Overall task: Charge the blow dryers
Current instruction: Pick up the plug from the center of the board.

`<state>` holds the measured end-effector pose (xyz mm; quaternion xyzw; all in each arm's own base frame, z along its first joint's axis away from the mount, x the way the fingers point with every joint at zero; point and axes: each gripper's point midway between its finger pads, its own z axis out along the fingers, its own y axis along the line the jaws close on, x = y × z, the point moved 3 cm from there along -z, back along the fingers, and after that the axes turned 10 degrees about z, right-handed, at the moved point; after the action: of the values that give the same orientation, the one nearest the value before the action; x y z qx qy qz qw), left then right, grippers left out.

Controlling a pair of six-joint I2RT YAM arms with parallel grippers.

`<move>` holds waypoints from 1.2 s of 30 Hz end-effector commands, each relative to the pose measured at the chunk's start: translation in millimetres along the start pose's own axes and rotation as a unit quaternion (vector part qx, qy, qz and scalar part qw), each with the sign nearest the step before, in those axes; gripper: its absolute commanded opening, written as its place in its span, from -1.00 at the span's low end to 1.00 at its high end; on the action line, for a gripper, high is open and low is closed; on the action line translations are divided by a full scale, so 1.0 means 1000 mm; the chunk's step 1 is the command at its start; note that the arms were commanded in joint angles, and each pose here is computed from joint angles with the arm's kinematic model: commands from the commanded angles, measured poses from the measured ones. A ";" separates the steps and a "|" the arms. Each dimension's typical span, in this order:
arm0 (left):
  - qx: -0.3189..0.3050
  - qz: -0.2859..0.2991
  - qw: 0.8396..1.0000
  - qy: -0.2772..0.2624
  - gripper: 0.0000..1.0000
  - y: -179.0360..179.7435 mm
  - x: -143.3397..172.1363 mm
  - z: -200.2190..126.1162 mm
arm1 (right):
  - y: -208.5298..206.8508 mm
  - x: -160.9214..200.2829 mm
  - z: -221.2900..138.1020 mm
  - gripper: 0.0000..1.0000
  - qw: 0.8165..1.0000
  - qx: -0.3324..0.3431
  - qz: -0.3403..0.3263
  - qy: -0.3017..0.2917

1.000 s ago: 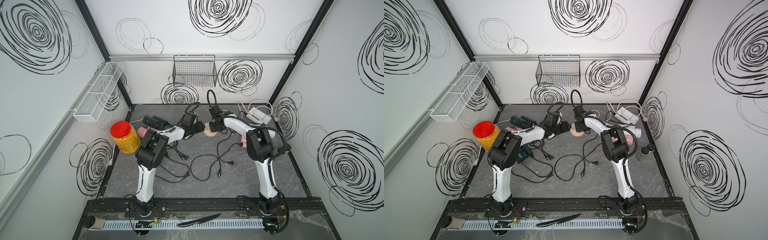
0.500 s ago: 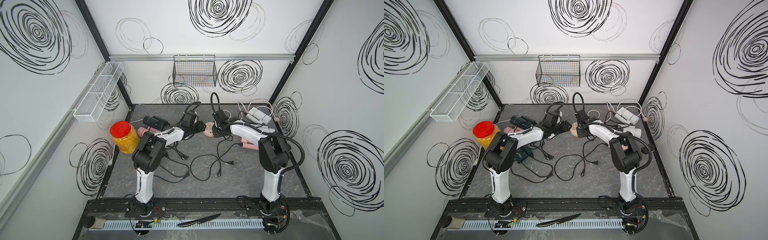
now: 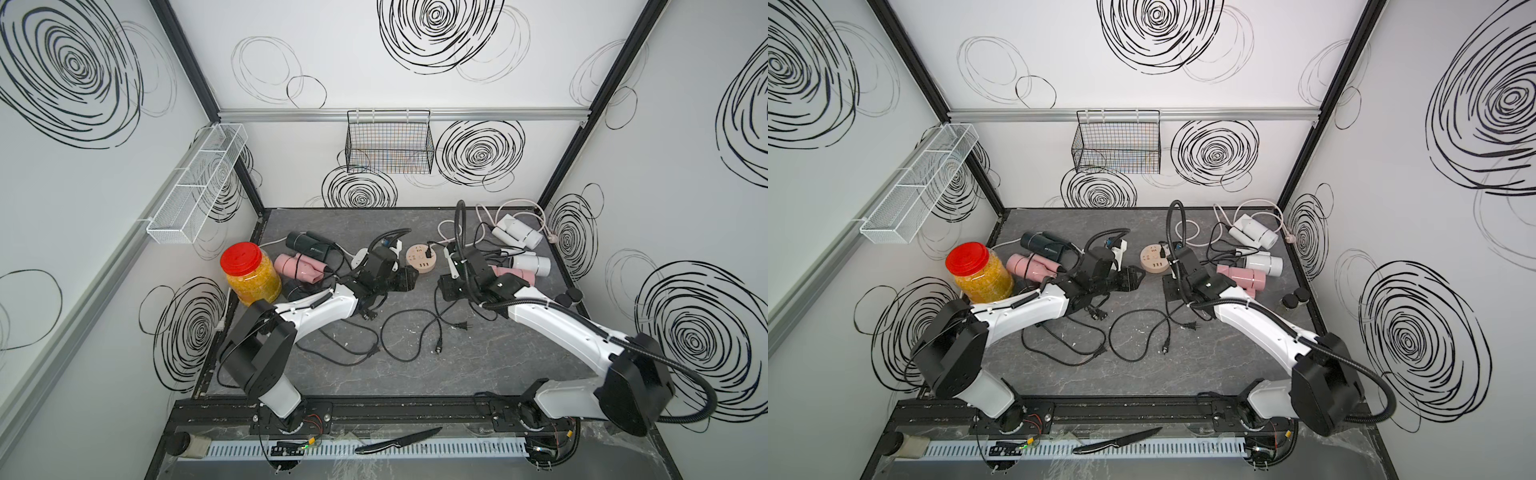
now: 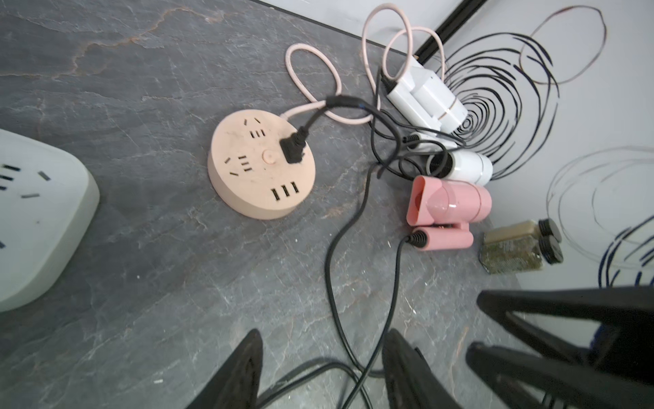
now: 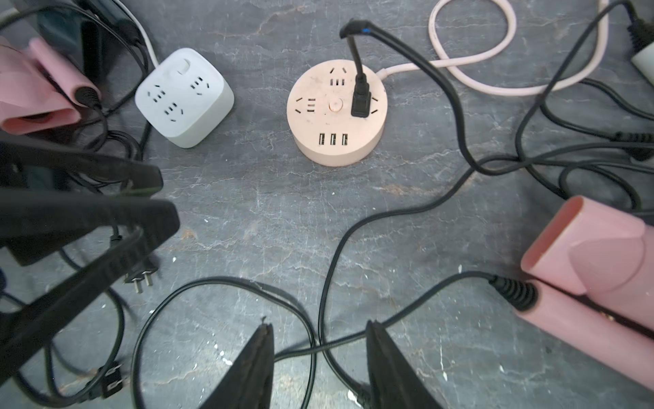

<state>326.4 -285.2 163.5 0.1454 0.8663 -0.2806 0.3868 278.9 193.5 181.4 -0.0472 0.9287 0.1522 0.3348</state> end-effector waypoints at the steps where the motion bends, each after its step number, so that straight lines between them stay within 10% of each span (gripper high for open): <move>1: 0.014 0.047 0.998 -0.041 0.19 -0.022 0.000 -0.012 | 0.001 0.008 -0.016 -0.08 0.999 -0.034 0.025 -0.015; 9: 0.038 0.117 0.991 0.055 0.34 -0.057 0.043 0.004 | -0.032 0.048 -0.035 -0.07 0.999 -0.012 0.043 -0.027; 24: 0.033 0.063 0.994 0.086 0.23 -0.052 0.076 0.009 | -0.050 0.087 -0.011 -0.23 0.991 -0.002 0.119 0.062; 36: -0.003 0.046 0.995 0.087 0.20 -0.034 0.049 0.049 | -0.103 0.048 -0.019 -0.22 0.966 0.045 0.255 0.003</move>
<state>289.2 -329.7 107.0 0.2083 0.8925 -0.2579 0.3058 238.7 99.2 117.2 0.1750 0.9364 0.1679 0.2539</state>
